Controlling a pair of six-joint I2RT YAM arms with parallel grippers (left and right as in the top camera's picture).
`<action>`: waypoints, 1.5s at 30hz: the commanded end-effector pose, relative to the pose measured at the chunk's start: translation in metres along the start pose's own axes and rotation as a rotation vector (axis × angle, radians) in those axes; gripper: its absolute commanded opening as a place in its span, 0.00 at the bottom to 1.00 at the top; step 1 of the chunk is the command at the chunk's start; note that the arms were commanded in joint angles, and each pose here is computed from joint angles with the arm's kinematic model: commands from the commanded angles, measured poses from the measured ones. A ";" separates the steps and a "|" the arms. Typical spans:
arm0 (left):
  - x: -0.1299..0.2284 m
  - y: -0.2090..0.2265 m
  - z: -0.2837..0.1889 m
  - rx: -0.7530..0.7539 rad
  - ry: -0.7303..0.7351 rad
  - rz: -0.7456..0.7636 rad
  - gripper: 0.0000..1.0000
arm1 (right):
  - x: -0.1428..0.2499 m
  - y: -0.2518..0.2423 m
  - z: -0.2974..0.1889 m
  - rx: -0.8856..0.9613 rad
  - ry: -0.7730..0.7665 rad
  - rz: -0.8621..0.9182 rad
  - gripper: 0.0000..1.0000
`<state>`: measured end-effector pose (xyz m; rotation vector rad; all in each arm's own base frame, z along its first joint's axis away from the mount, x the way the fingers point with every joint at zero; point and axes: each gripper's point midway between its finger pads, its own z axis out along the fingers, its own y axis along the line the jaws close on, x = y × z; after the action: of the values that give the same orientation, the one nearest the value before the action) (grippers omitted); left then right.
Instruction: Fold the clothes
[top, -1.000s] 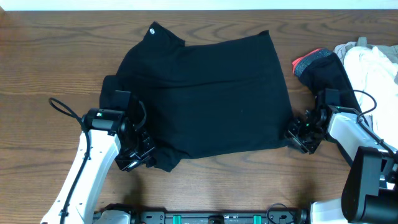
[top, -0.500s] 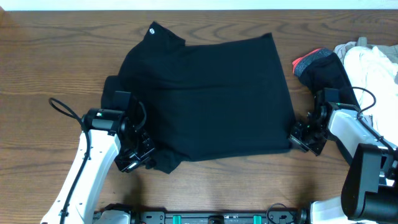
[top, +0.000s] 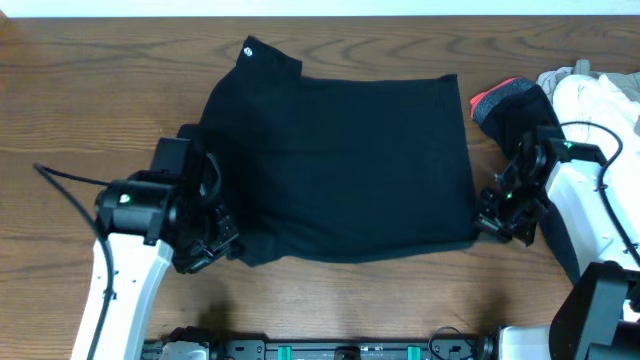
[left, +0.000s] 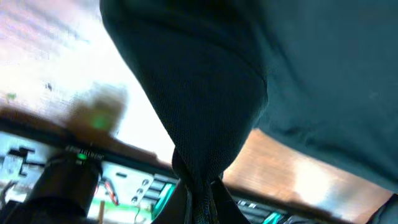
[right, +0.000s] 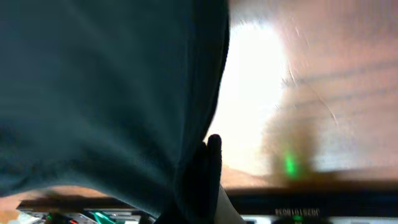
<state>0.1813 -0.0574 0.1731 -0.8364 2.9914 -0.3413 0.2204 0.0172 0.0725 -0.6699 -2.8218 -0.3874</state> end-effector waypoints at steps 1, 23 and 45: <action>-0.021 0.001 -0.008 -0.015 -0.090 0.022 0.06 | -0.014 0.013 -0.008 -0.051 -0.065 -0.061 0.01; -0.128 -0.057 0.027 0.056 -0.314 0.315 0.06 | -0.110 0.068 -0.001 -0.316 -0.311 -0.063 0.01; -0.172 -0.073 0.042 0.031 -0.425 0.407 0.07 | -0.147 0.073 -0.019 -0.347 -0.467 0.015 0.03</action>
<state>0.3613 -0.0439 0.1401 -0.2587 2.6616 -0.2069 0.3800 0.0192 0.0630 -0.9250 -3.2033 -0.8408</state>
